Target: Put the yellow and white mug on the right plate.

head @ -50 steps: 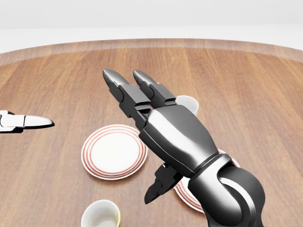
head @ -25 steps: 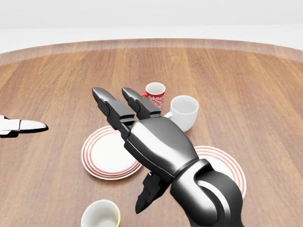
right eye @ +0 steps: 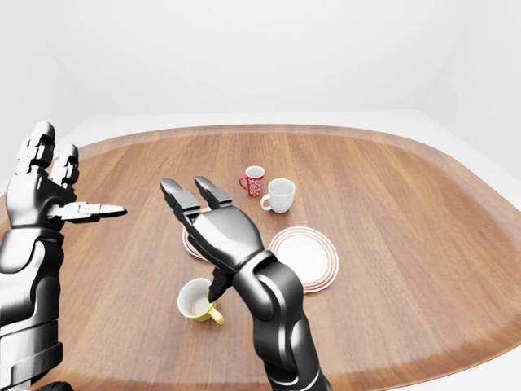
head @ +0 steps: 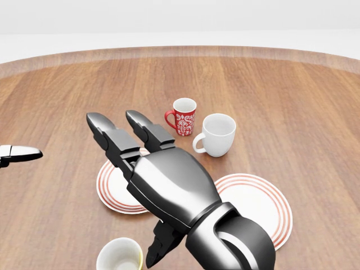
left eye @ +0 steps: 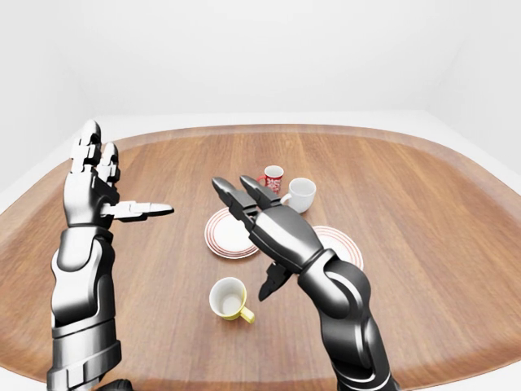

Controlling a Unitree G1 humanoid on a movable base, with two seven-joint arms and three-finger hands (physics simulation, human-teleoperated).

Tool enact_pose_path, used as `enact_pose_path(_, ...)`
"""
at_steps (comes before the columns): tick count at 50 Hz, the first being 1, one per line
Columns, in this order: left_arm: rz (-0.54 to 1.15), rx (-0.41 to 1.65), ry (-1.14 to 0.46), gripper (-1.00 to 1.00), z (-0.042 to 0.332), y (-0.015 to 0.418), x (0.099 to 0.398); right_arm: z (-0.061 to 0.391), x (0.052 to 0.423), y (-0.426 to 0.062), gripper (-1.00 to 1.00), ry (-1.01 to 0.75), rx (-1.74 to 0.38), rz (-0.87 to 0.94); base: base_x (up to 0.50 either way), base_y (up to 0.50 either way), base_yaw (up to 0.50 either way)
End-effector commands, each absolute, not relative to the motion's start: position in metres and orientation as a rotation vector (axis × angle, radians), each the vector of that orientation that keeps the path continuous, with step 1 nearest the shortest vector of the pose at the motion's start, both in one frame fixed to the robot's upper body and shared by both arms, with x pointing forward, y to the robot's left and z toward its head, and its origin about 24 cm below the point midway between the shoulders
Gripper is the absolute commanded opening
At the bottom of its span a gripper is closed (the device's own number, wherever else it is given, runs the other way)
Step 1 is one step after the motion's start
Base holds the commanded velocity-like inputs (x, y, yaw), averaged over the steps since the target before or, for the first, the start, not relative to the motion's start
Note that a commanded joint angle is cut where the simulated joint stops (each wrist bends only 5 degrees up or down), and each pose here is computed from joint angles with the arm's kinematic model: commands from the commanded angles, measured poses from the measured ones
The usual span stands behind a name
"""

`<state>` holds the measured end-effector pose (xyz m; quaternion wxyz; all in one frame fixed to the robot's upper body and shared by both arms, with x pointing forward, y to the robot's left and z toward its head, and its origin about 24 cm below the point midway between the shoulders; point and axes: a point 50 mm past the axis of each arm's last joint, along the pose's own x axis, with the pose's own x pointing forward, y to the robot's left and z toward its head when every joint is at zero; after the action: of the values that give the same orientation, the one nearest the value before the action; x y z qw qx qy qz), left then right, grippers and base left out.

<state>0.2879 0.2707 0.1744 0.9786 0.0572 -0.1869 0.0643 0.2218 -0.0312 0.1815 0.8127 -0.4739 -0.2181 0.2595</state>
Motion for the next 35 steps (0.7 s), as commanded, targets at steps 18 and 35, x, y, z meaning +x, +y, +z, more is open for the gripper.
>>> enact_pose_path(18,0.188,0.099,-0.369,1.0,0.18,0.293,0.29,0.138,0.232,-0.022,1.0,-0.311,-1.048,0.621,0.0,0.0,0.0)
enact_pose_path(35,0.184,0.095,-0.36,1.0,0.177,0.291,0.291,0.12,0.23,-0.012,1.0,-0.294,-1.087,0.632,0.0,0.0,0.0)
